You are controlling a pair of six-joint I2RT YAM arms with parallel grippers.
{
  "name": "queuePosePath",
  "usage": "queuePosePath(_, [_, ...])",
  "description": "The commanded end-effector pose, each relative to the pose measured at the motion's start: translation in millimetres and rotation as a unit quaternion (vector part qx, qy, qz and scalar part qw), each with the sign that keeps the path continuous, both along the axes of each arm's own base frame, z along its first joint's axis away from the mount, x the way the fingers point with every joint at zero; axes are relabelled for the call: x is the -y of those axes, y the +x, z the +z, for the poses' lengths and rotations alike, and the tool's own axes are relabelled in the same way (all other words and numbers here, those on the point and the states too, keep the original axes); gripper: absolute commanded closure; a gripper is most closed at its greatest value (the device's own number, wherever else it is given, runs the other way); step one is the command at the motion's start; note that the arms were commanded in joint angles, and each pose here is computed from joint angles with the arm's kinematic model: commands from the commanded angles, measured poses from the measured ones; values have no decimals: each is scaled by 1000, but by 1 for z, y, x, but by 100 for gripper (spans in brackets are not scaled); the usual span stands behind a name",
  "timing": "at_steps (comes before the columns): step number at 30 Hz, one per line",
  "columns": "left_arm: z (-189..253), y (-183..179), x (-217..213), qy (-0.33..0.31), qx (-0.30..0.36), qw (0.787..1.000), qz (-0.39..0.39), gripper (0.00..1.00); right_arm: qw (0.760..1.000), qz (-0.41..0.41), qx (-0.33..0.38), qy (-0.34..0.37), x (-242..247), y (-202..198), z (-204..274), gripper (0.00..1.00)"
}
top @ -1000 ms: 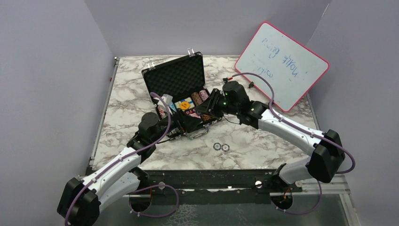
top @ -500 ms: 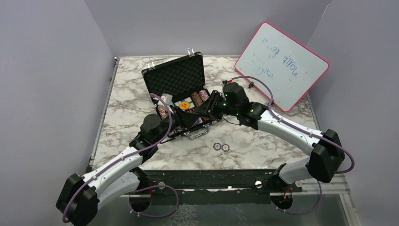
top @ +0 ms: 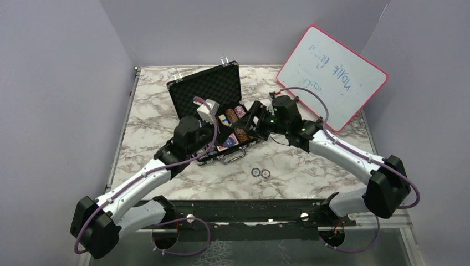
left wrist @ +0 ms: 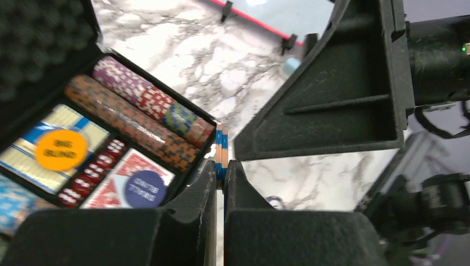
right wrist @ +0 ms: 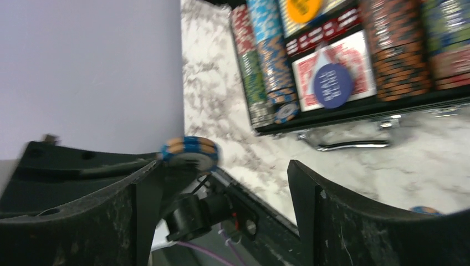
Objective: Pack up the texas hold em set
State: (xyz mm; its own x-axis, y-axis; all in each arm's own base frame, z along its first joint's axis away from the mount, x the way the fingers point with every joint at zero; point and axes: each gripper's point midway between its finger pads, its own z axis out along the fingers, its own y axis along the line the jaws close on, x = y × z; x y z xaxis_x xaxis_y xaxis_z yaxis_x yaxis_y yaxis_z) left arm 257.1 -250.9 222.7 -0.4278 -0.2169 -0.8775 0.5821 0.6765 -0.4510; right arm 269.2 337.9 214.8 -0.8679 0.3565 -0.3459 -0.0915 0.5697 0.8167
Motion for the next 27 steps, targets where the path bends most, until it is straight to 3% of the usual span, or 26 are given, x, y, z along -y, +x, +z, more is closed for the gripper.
queuePosePath(1, [-29,0,-22,223,3,974,-50,100,999,-28,32,-6,40,6,-2,17])
queuePosePath(5, [-49,-4,-42,330,-18,940,-80,100,997,-81,8,-8,71,-1,-26,17])
queuePosePath(10, [-70,-6,-57,402,-14,909,-113,100,993,-116,-7,-15,93,-15,-51,18])
queuePosePath(18, [-117,1,-70,479,-71,866,-125,100,993,-109,-24,-26,96,-25,-66,19])
queuePosePath(27, [-138,10,-77,509,-102,848,-104,100,997,-64,-26,-23,84,-29,-68,20])
